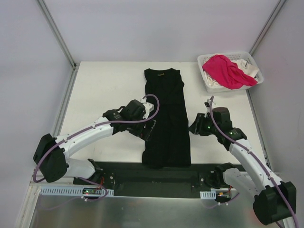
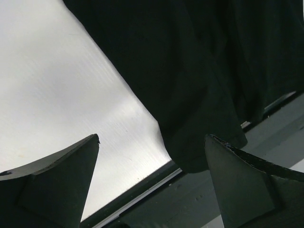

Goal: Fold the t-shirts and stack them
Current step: Rotate the tshirt 90 degrees

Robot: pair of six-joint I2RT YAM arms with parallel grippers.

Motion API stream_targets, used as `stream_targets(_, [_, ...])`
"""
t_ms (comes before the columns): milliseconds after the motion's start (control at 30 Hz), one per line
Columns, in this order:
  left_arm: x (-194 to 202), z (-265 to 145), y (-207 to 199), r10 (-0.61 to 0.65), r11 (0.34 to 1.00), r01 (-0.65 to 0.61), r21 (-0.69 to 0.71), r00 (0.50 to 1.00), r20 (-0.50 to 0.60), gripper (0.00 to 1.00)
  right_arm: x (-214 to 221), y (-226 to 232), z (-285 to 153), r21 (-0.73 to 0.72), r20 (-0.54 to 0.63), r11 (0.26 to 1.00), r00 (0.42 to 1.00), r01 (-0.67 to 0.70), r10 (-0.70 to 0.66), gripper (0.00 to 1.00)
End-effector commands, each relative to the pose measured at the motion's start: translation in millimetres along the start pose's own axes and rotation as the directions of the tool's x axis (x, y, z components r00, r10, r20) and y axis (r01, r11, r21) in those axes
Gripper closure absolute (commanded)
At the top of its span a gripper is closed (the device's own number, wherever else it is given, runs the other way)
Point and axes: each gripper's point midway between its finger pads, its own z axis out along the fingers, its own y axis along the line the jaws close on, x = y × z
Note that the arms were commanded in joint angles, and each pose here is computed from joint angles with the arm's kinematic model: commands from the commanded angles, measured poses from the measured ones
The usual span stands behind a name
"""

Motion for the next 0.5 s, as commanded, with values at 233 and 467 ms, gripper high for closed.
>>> stream_targets(233, [21,-12,-26,0.034,0.996,-0.032,0.085,0.999,-0.014,0.07,8,-4,10,0.020,-0.058,1.000,0.998,-0.001,0.003,0.54])
stream_targets(467, [55,-10,-33,0.010,0.994,0.005,0.108,0.991,-0.136,0.07,3,0,21,0.008,-0.077,1.000,0.997,0.002,-0.002,0.53])
